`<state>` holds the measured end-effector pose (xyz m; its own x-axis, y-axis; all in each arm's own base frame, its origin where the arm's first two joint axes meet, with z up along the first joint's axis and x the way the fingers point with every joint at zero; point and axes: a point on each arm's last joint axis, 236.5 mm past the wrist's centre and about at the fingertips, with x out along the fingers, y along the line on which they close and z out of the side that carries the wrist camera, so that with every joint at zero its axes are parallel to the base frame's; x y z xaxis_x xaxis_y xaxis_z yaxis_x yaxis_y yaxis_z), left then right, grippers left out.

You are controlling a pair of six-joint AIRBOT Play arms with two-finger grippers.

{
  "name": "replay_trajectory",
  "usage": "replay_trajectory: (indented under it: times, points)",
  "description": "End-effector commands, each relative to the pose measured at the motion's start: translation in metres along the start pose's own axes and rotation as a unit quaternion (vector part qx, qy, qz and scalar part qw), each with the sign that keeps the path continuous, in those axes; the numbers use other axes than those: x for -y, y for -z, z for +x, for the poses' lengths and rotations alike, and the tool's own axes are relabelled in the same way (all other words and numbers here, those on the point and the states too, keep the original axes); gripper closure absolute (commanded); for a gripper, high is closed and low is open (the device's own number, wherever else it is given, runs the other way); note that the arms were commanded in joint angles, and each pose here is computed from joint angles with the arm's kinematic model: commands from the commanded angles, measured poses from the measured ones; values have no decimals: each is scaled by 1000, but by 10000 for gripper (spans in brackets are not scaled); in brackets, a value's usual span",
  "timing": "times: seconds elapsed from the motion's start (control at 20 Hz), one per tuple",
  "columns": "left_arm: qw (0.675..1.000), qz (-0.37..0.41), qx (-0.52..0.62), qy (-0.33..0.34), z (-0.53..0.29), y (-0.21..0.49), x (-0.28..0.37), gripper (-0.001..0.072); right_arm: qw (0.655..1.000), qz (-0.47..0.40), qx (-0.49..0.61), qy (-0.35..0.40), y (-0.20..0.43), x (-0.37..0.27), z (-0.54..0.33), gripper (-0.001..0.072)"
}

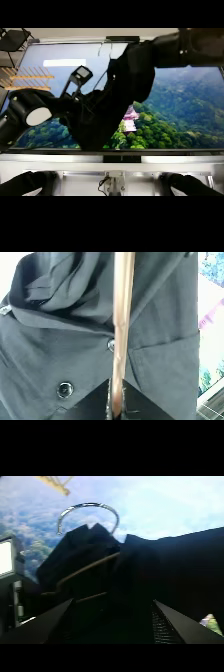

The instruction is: Fold the shirts.

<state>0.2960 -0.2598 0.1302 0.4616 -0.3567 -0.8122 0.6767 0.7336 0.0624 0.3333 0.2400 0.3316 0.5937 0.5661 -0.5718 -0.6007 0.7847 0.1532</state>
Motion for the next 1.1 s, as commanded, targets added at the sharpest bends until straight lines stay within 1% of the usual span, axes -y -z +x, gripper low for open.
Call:
replay_trajectory:
  times: [0.0,0.15,0.25,0.3,0.35,0.4,0.45,0.5,0.55,0.6,0.65,0.7,0.75,0.85,1.05]
  points:
    - [1000,13,4,-5,-1,-2,-2,670,994,-8,20,105,-6,57,-27,114]
    - [1000,15,3,-3,0,-2,-1,670,977,69,25,200,4,150,-65,114]
    - [999,38,2,1,1,-2,1,670,964,121,14,236,24,219,-81,117]
    - [998,56,6,8,1,-4,4,670,961,129,-4,243,39,250,-84,120]
    - [997,75,11,13,1,-6,7,670,961,106,-41,253,59,277,-85,136]
    - [996,89,14,14,2,-7,7,670,964,37,-98,244,81,296,-80,136]
    - [995,102,13,14,3,-7,7,670,964,-45,-155,211,101,303,-71,136]
    - [993,115,10,15,4,-5,8,670,958,-128,-206,151,121,298,-58,136]
    - [992,129,7,16,6,-5,8,670,950,-211,-220,73,129,283,-39,137]
    - [989,144,4,16,9,-4,9,670,938,-280,-202,8,128,267,-23,136]
    - [987,159,0,19,13,-3,10,670,923,-338,-179,-38,123,252,-9,137]
    - [985,173,-3,23,16,-2,11,670,904,-387,-173,-61,122,245,2,136]
    - [982,184,-5,29,19,0,14,670,889,-418,-171,-69,119,240,11,137]
    - [981,188,-11,37,25,2,18,670,878,-444,-161,-74,112,233,26,136]
    - [979,197,-13,43,27,3,20,670,865,-466,-154,-102,111,216,48,136]
